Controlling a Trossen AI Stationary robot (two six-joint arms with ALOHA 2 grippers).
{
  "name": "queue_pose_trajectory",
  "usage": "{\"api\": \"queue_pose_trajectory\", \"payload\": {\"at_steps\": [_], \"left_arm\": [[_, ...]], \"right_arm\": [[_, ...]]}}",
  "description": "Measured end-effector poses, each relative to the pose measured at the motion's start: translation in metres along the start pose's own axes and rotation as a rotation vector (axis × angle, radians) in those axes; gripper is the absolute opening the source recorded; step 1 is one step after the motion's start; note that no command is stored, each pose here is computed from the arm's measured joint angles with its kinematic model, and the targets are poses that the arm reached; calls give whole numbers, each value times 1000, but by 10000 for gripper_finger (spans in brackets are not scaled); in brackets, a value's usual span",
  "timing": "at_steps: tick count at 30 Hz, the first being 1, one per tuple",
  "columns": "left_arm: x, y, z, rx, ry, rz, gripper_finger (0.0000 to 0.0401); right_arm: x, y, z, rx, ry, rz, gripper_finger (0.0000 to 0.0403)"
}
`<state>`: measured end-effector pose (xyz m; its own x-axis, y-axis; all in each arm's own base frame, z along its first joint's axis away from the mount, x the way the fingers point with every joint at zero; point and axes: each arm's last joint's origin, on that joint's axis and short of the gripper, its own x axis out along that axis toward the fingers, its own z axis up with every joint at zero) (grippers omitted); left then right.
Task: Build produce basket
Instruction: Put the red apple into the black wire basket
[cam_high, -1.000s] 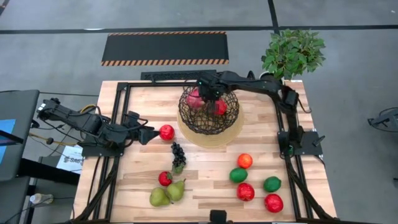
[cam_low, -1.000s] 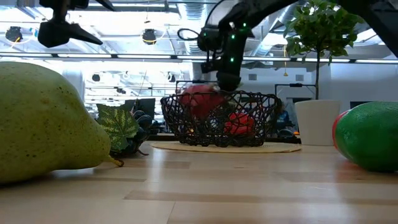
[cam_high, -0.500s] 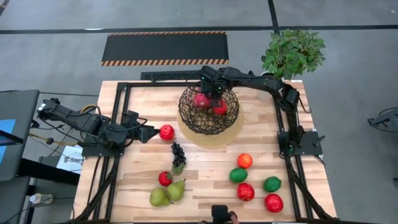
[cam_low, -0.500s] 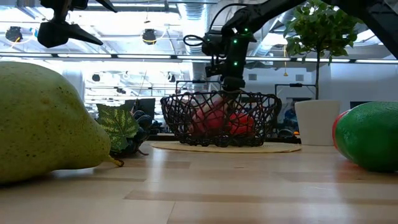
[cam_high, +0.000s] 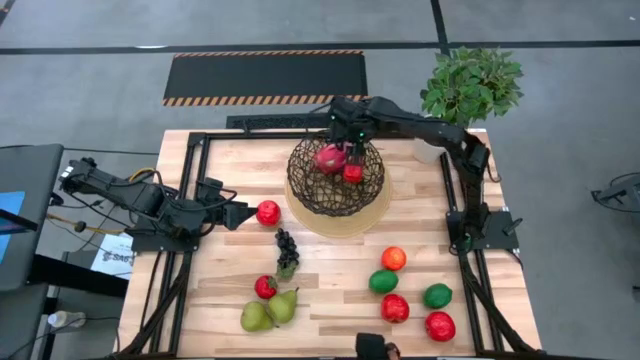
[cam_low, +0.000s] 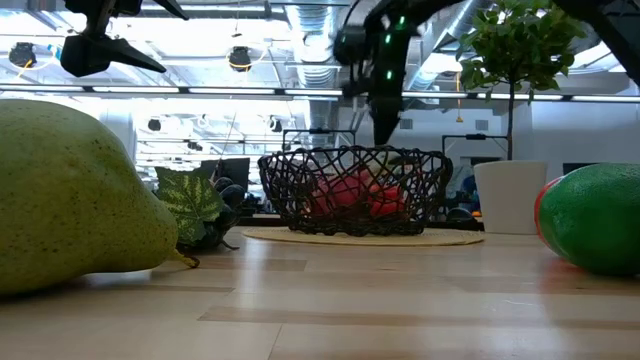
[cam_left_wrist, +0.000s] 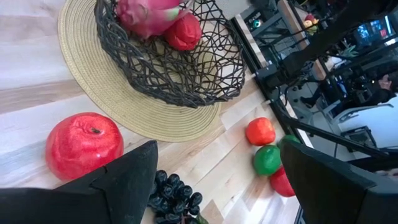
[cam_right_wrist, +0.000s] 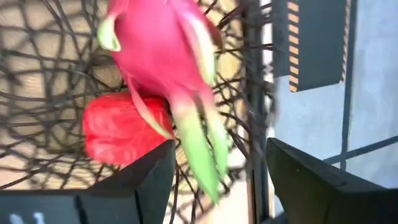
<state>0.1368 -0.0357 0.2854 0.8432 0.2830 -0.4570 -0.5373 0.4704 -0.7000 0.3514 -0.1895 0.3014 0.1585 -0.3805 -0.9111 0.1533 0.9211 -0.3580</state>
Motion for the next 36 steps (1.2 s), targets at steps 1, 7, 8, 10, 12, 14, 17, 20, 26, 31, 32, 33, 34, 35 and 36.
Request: {"api": "queue_pose_trajectory", "payload": {"at_steps": [1,7,8,10,12,14,17,20,26,31,32,33,34,35,36], "left_arm": [[0,0,0,1,0,0,324],[0,0,-1,22,29,-9,324],[0,0,-1,27,34,-11,324],[0,0,-1,32,41,-13,324],[0,0,-1,32,42,-14,324],[0,0,-1,33,42,-14,324],[0,0,-1,48,43,-15,324],[0,-1,-1,52,49,-17,324],[0,-1,-2,65,66,-23,324],[0,-1,-2,91,68,-25,324],[0,-1,-2,94,68,-25,324],[0,-1,-2,97,69,-25,324],[0,-1,-2,97,69,-26,324],[0,-1,-2,98,70,-26,324],[0,-1,-2,98,70,-26,324]], "right_arm": [[-11,-1,-2,26,-7,-1,271],[-83,10,-31,294,-21,201,272],[-93,14,-38,352,-24,261,272],[-112,26,-49,441,-24,362,272],[-129,43,-60,502,-22,404,272],[-144,64,-72,534,-10,416,272],[-157,102,-95,549,20,391,272],[-162,140,-122,596,54,360,272],[-139,209,-162,706,115,370,272],[-108,246,-170,727,111,428,289],[-102,251,-169,726,107,438,298],[-98,255,-168,723,109,446,308],[-94,258,-167,717,116,453,320],[-90,262,-165,709,119,450,332],[-87,264,-164,695,125,441,345]]}}
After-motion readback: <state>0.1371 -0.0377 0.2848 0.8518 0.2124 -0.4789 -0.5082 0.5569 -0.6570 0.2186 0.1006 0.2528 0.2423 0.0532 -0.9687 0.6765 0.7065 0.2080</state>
